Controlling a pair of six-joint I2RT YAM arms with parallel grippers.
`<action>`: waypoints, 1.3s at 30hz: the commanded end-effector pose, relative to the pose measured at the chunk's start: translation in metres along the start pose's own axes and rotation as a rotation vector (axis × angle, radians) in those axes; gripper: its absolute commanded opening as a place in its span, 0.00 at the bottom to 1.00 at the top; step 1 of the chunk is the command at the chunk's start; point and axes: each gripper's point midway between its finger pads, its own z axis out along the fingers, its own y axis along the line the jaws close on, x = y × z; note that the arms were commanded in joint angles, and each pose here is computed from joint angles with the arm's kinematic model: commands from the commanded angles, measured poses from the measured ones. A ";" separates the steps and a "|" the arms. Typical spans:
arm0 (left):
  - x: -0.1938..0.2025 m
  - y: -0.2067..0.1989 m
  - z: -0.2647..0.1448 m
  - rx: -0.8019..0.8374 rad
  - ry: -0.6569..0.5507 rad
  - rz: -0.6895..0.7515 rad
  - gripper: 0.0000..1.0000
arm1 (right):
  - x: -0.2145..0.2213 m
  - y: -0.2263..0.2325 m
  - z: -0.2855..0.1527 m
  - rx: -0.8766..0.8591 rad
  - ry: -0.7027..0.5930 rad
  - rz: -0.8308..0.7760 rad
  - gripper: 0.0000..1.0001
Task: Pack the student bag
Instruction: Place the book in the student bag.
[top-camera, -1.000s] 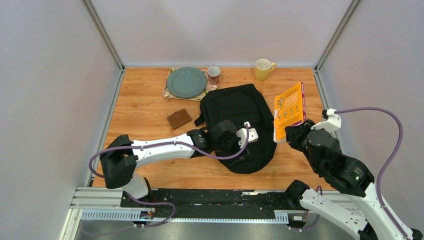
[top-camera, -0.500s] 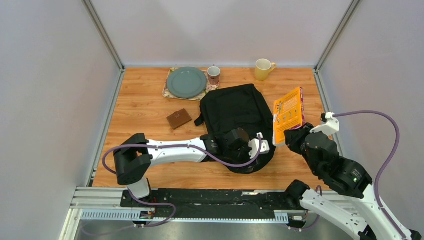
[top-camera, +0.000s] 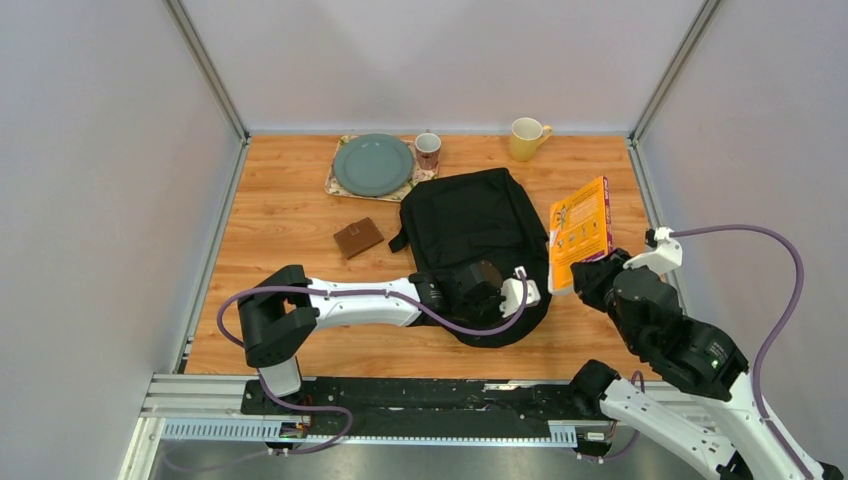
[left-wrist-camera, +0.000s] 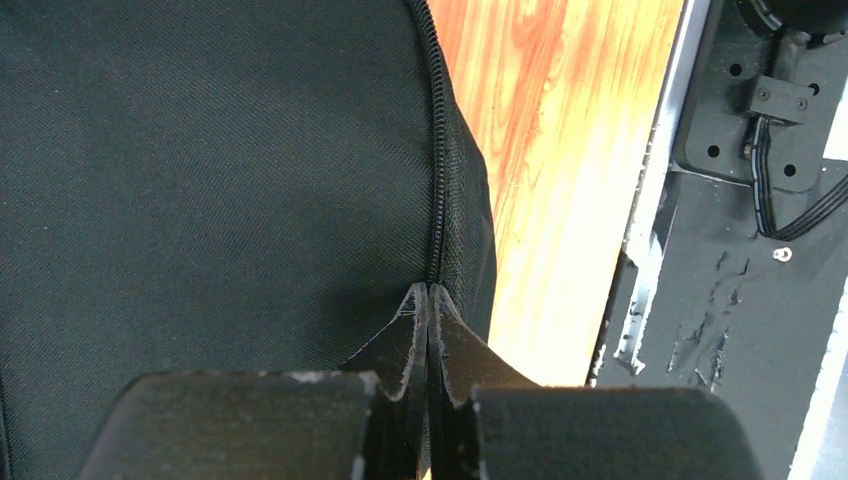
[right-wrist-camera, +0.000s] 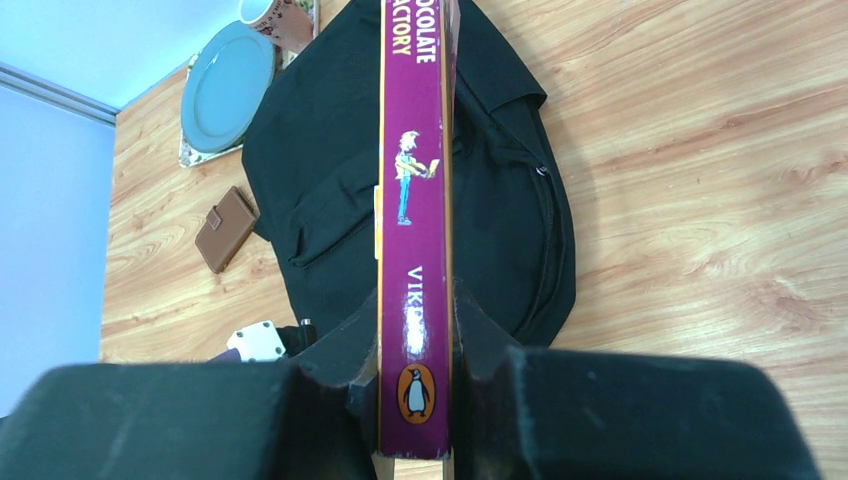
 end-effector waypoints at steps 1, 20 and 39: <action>-0.032 0.004 -0.009 -0.036 -0.089 0.015 0.00 | -0.014 0.002 -0.003 -0.007 -0.059 0.058 0.00; -0.040 -0.006 -0.008 -0.189 -0.220 0.175 0.58 | -0.014 -0.007 -0.008 0.003 -0.065 0.074 0.00; -0.035 0.010 -0.001 -0.308 -0.184 0.250 0.50 | -0.014 -0.011 -0.011 -0.001 -0.067 0.092 0.00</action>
